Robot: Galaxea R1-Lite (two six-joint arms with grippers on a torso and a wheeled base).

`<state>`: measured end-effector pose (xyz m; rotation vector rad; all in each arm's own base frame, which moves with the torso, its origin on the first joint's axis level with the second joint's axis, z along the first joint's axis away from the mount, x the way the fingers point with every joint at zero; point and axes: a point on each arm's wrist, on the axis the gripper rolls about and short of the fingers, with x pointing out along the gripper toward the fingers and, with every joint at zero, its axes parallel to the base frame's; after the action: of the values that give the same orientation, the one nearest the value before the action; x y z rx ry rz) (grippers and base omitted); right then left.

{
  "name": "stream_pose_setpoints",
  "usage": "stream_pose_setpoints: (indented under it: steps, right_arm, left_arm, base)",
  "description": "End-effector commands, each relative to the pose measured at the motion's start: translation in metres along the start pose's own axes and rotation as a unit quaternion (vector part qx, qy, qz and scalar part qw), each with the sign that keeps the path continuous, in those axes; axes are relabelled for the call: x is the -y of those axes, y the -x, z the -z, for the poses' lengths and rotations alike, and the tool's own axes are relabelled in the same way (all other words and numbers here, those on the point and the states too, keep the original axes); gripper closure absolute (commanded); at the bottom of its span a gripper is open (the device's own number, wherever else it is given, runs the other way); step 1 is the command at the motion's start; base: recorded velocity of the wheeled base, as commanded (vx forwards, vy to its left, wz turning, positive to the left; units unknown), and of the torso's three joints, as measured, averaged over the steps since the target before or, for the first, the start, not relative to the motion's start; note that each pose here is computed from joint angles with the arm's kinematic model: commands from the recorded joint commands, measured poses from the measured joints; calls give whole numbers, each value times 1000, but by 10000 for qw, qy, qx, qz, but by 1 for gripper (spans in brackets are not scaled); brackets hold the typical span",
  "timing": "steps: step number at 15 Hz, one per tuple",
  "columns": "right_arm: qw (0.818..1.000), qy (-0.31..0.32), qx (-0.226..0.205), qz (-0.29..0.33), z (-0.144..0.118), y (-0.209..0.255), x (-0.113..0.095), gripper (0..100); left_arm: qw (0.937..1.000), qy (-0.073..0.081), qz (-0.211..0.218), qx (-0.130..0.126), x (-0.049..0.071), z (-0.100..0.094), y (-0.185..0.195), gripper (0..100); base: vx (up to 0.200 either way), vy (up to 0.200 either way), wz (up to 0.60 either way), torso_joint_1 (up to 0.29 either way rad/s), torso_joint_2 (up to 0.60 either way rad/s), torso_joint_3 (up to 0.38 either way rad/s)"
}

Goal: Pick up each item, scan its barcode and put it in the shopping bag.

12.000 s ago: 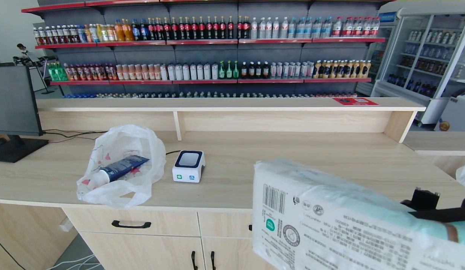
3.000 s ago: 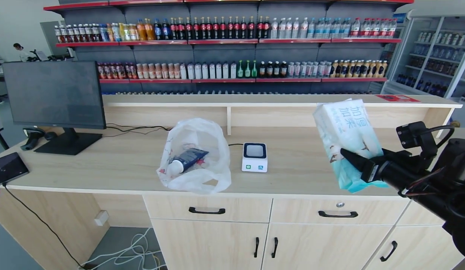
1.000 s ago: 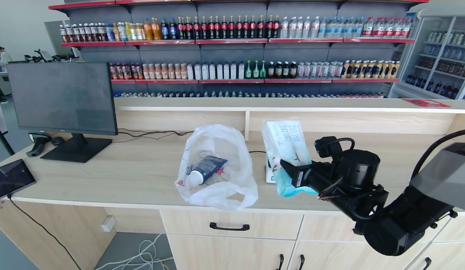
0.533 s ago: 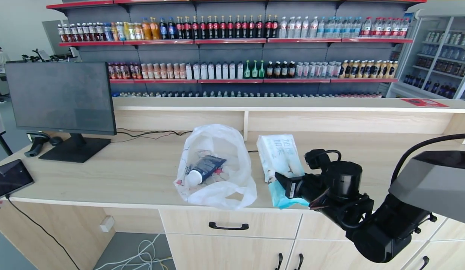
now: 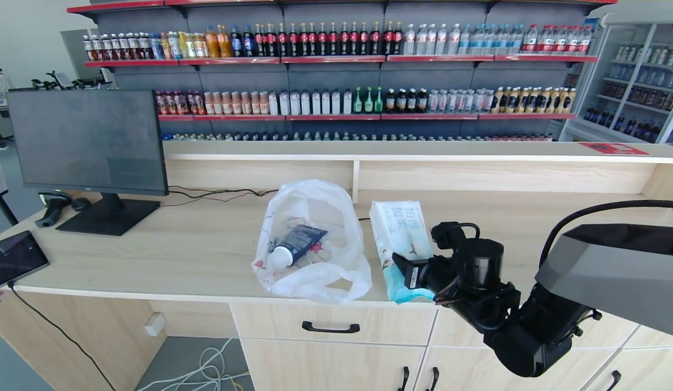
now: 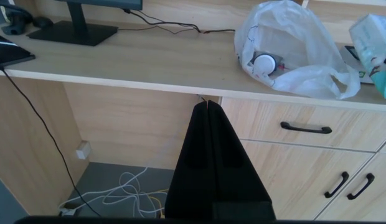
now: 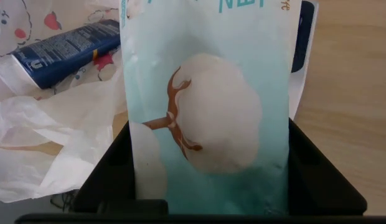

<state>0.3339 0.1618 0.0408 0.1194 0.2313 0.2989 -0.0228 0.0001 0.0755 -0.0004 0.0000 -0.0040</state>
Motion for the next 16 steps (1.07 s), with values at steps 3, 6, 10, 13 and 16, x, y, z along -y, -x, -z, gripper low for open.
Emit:
stream_pose_setpoints:
  steps: [3, 6, 10, 13, 16]
  right_arm:
    - [10000, -52, 20, 71, 4, -8, -1, 100]
    - [9999, -56, 6, 160, 6, -9, 0, 100]
    - [9998, -123, -4, 185, 7, -9, 1, 100]
    - [9995, -171, -26, 260, 10, -10, 2, 100]
    - [9994, -182, -37, 286, 10, -9, 4, 100]
  left_arm:
    - [10000, 6, -5, 0, 0, 0, 0, 100]
    - [10000, 6, -5, 0, 0, 0, 0, 100]
    - [10000, 6, -5, 0, 0, 0, 0, 100]
    - [10000, 6, 3, 0, 0, 0, 0, 100]
    - [10000, 6, 3, 0, 0, 0, 0, 100]
  base:
    - [0, 0, 0, 0, 0, 0]
    - [0, 0, 0, 0, 0, 0]
    - [0, 0, 0, 0, 0, 0]
    - [0, 0, 0, 0, 0, 0]
    - [0, 0, 0, 0, 0, 0]
